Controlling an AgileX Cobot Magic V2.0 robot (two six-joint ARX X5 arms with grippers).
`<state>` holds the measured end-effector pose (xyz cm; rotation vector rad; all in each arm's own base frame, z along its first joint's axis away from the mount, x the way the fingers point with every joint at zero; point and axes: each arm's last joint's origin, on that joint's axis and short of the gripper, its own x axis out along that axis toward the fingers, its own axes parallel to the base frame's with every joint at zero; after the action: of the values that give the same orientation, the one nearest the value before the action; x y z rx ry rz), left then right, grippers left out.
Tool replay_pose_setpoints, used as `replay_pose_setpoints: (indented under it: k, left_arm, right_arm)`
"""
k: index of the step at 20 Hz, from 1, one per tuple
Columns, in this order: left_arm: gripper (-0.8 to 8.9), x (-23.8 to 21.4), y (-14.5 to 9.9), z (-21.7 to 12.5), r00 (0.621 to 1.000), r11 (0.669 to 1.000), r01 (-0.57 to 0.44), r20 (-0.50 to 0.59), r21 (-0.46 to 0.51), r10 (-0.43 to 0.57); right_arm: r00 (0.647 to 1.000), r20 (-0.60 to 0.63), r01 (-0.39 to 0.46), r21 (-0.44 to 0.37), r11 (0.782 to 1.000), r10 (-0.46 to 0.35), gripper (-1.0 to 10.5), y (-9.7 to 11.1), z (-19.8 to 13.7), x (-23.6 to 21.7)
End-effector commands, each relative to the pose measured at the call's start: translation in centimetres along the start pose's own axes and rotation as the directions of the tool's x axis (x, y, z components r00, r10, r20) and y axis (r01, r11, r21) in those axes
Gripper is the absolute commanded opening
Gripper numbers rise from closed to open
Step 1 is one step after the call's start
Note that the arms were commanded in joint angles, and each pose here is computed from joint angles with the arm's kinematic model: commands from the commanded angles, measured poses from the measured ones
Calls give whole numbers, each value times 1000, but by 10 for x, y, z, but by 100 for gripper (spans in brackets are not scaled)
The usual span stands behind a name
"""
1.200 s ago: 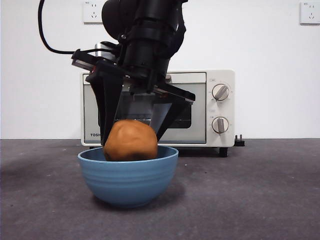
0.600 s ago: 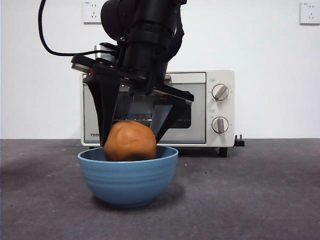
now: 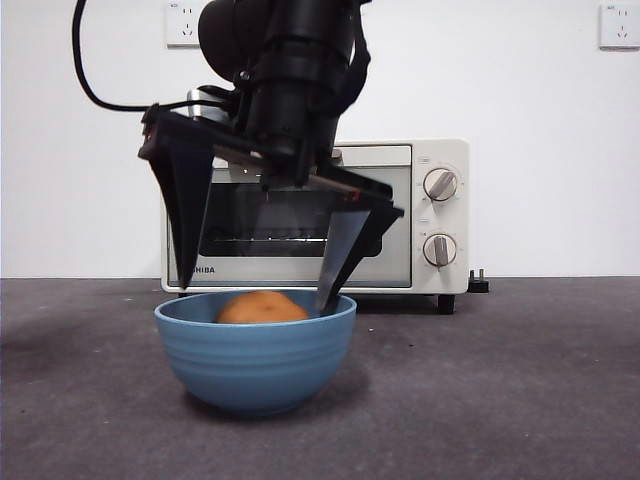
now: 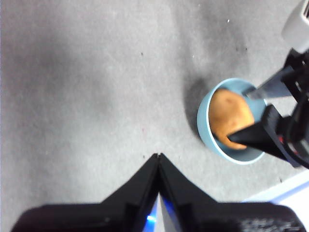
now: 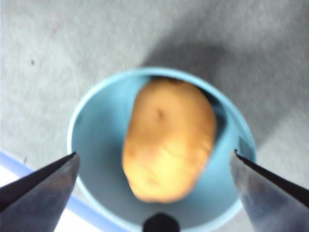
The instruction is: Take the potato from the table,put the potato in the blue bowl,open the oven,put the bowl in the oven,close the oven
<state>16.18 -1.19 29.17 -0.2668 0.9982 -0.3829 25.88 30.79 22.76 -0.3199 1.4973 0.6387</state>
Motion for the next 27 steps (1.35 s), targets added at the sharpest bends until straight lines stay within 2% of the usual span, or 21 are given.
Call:
replay_pose_setpoints:
  k: [1,5,6,8,9,10,12,16,21,25,27]
  left_arm:
    - [-5,2,1,4,1000,1000,1,22,22,-2]
    - [-6,14,4,13,1000,1000,19,11,25,-19]
    - [-5,18,5,16,999,998,48,11,29,-48]
    - [-5,29,6,26,992,992,122,25,17,-123]
    - [-6,35,5,32,986,987,161,42,16,-161]
    - [-5,41,3,38,978,980,199,61,20,-200]
    - [-5,52,-3,50,962,967,254,95,25,-255]
    - [-5,70,-23,86,952,955,286,88,79,-292]
    - [-5,81,-52,141,939,938,309,105,157,-327]
    - [-5,93,-63,176,938,938,292,135,186,-318]
    - [-5,101,-65,190,937,937,293,138,189,-321]
  right_arm:
    - [999,35,12,-35,999,-11,566,6,1,-24]
    - [975,215,73,-79,994,-54,549,13,-11,-102]
    - [962,264,94,-86,992,-68,429,13,-17,-120]
    - [921,358,177,-44,983,-150,55,8,-32,-150]
    - [897,388,226,3,974,-209,-18,0,-39,-163]
    - [882,400,256,35,966,-248,-8,-8,-47,-173]
    - [871,409,262,81,962,-271,-8,-26,-59,-190]
    - [836,440,275,183,944,-329,-8,-73,-80,-219]
    - [833,465,203,248,947,-300,-8,-118,-104,-240]
    - [852,398,217,322,922,-339,-8,-144,-136,-222]
    - [845,425,184,339,923,-324,-8,-150,-157,-210]
